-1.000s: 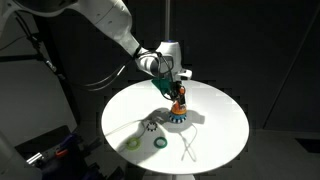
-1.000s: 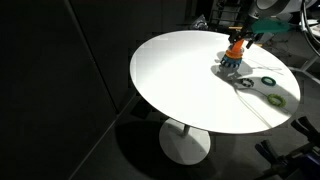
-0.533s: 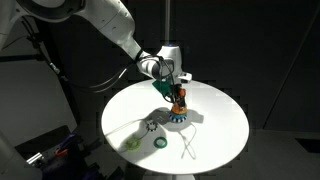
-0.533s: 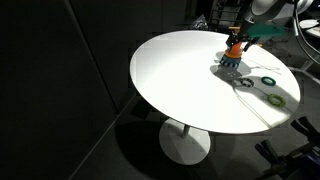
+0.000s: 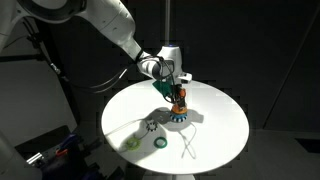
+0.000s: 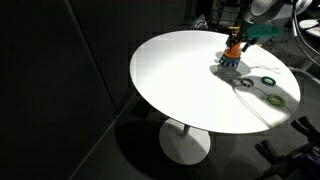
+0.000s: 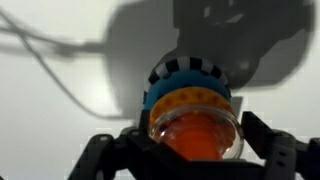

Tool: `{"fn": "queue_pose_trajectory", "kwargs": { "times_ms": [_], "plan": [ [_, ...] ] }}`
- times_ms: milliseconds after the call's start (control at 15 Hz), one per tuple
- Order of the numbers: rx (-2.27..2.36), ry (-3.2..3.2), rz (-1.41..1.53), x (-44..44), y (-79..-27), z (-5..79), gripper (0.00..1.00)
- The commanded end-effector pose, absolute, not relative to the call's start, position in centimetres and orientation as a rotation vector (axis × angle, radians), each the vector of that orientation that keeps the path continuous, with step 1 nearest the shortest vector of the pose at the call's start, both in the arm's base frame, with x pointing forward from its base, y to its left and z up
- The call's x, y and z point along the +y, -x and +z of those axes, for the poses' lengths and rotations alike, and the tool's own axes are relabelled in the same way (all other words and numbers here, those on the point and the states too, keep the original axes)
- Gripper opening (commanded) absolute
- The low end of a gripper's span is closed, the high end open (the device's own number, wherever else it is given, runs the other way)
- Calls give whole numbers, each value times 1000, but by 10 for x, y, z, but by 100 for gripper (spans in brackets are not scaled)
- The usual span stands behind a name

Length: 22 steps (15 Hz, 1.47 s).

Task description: Put the transparent ring on the table

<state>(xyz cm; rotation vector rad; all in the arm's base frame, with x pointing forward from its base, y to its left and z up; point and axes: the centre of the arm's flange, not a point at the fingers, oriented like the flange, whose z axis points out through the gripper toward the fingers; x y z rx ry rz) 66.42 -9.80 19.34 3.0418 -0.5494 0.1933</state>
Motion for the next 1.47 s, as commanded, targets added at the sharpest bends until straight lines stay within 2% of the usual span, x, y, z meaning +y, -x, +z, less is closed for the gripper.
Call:
{"fn": "queue_pose_trajectory", "kwargs": {
  "times_ms": [0,533,1400],
  "plan": [
    [-593,-3050,186,-97,-672,203,65],
    [-616,-3052,173,-96,-663,243,65],
    [-583,-3094,176,-88,-642,353,65]
  ]
}}
